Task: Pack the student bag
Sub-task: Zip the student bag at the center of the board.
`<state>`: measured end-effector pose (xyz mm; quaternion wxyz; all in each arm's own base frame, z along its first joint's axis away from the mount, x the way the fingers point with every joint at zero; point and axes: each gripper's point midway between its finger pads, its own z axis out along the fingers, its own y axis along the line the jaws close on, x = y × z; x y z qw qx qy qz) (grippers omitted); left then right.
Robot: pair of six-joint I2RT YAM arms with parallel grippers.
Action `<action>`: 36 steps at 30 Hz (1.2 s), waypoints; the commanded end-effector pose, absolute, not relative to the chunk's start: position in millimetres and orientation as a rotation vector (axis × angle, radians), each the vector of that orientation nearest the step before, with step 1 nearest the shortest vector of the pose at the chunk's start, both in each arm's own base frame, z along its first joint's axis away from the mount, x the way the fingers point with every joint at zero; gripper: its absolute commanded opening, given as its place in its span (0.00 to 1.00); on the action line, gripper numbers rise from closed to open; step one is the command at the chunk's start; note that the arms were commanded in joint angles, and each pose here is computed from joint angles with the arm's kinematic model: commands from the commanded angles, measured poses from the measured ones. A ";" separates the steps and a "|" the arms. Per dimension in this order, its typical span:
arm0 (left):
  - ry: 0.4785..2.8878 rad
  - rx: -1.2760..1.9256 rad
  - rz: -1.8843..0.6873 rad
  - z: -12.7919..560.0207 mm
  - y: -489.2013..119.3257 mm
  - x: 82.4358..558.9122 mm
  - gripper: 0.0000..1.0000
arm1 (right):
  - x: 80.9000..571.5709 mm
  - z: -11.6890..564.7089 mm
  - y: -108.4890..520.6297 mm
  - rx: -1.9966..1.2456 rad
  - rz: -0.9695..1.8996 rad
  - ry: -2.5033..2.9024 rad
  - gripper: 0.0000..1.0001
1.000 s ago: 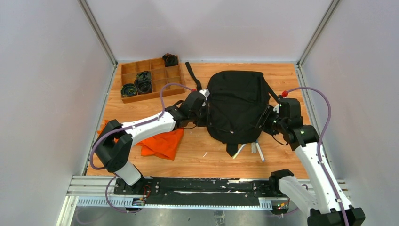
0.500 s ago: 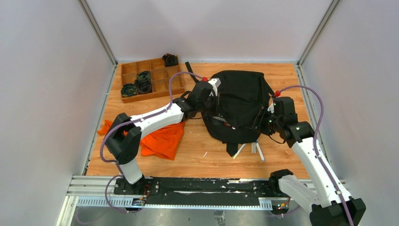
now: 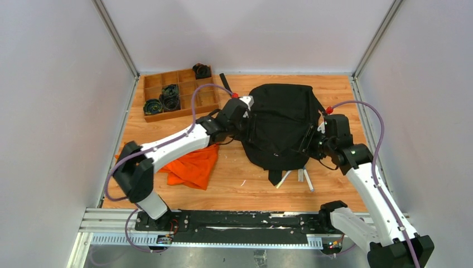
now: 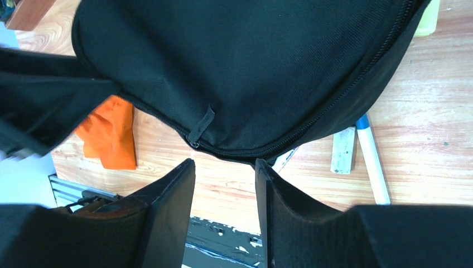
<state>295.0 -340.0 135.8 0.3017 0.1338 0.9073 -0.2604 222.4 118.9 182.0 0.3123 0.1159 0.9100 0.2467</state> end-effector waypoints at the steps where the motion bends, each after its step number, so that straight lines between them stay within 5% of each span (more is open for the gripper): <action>1: 2.122 0.334 -0.515 235.1 -312.9 310.4 0.59 | 222.3 183.6 112.8 0.369 0.603 2.384 0.50; 7: 2.131 0.434 -0.462 231.8 -324.8 300.2 0.70 | 225.5 185.8 110.7 0.425 0.602 2.356 0.59; 16: 2.165 0.748 -0.756 215.9 -414.7 245.2 0.68 | 225.0 187.0 109.7 0.431 0.600 2.348 0.59; 25: 2.237 0.862 -0.751 171.8 -449.5 238.3 0.70 | 223.1 186.5 105.6 0.449 0.585 2.331 0.59; 36: 2.251 0.895 -0.613 143.4 -456.9 247.4 0.55 | 221.6 184.0 103.0 0.457 0.571 2.329 0.60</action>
